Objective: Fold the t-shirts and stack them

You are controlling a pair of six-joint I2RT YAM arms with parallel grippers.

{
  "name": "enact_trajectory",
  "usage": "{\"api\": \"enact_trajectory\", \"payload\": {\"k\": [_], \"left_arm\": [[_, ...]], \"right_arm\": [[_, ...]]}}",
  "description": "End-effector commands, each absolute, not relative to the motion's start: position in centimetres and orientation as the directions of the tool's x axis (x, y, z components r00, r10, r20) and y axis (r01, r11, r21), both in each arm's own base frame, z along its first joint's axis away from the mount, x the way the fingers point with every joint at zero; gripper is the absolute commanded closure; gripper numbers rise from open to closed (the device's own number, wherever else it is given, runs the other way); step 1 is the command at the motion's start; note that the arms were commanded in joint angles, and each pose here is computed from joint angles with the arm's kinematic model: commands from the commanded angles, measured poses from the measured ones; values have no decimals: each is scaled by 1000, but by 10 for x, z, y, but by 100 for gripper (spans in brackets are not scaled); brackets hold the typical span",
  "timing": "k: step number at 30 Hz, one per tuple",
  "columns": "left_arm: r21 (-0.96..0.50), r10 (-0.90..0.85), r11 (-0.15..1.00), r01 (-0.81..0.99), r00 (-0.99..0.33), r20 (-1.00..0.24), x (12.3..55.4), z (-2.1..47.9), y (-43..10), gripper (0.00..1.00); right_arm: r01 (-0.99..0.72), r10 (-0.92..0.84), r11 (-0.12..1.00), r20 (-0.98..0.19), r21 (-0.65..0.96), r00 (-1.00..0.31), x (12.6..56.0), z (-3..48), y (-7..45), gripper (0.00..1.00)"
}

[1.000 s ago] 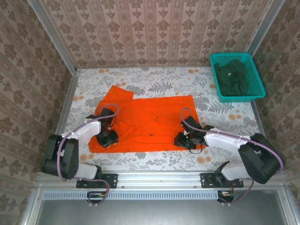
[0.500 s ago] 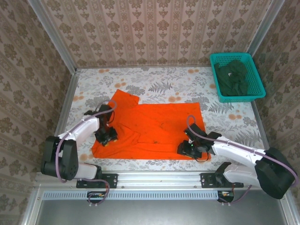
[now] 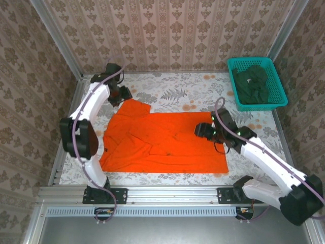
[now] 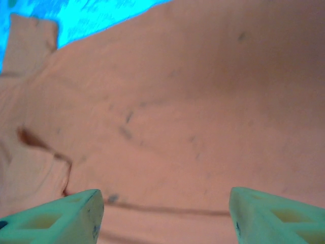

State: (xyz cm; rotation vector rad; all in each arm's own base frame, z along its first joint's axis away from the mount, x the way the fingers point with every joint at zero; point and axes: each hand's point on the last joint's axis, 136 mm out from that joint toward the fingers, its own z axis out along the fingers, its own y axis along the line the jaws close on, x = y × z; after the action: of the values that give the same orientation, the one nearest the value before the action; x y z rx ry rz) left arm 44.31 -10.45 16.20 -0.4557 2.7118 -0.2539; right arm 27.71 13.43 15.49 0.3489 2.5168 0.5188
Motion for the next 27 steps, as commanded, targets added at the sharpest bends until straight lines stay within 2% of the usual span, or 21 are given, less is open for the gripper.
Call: {"api": "enact_trajectory", "payload": {"k": [1, 8, 13, 18, 27], "left_arm": [[-155, -278, 959, -236, -881, -382, 478, 157, -95, 45], [-154, -230, 971, -184, -895, -381, 562, 116, -103, 48], [-216, -288, 952, -216, -873, -393, 595, 90, -92, 53], [-238, -295, 948, -214, -873, -389, 604, 75, -86, 54], [-215, -241, 960, -182, -925, -292, 579, 46, -99, 56]], "right_arm": [[162, 341, 920, -528, 356, -777, 315, 169, 111, 31], [231, 398, 907, -542, 351, -741, 356, 169, 84, 30], [268, 408, 906, -505, 327, -761, 369, 158, 74, 31], [276, 401, 909, -481, 311, -779, 379, 148, 73, 31], [319, 435, 893, -427, 317, -793, 382, 124, 73, 31]]}}
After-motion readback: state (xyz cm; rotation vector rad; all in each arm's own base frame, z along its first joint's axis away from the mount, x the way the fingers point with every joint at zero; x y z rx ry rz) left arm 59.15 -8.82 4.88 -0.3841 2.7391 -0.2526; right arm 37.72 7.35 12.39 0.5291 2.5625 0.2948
